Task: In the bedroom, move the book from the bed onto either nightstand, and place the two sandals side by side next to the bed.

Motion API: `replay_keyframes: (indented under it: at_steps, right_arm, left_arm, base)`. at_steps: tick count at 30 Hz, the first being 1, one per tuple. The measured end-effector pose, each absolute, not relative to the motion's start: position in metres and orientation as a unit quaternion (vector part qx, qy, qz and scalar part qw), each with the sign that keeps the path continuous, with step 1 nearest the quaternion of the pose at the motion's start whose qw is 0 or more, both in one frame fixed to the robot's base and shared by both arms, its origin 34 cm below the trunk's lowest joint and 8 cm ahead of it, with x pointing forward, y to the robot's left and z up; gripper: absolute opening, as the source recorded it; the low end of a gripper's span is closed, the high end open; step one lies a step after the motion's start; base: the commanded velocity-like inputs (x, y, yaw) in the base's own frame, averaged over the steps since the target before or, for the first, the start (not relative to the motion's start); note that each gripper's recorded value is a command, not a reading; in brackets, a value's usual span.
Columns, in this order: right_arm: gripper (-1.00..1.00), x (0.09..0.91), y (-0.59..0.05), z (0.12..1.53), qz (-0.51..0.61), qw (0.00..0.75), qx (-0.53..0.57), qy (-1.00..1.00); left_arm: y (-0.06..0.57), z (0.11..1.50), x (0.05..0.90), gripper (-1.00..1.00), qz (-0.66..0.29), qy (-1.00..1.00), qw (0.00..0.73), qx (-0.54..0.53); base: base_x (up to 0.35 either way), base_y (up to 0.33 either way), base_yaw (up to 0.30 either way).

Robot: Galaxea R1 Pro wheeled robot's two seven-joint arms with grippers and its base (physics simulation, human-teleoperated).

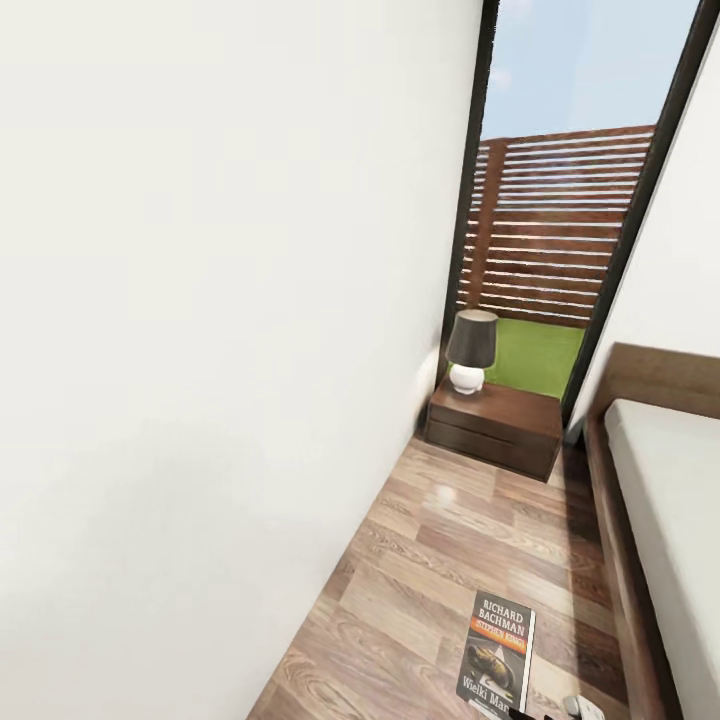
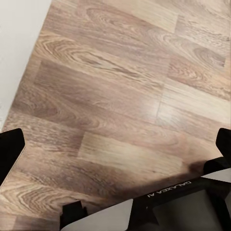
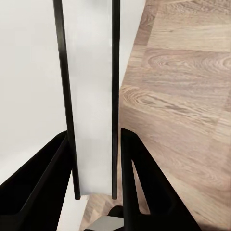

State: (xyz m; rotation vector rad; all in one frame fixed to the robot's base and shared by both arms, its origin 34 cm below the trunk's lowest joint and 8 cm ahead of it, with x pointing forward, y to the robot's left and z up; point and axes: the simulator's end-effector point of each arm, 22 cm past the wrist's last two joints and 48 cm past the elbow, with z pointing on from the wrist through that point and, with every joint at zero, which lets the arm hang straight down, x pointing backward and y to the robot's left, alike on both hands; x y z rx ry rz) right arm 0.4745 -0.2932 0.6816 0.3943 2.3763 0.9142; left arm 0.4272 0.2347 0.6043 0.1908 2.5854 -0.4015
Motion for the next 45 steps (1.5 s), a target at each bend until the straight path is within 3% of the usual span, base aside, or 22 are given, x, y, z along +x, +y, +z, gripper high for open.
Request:
replay_keyframes:
  at_steps: [45]
  right_arm:
    - [-1.00, 0.4749, -0.2934, 0.6814, 0.341, 0.279, 0.147, 0.886]
  left_arm:
    - [0.2346, 0.6040, 0.4275, 1.00, -0.148, 0.953, 0.256, 0.070]
  base:
    - [0.020, 0.000, -0.225]
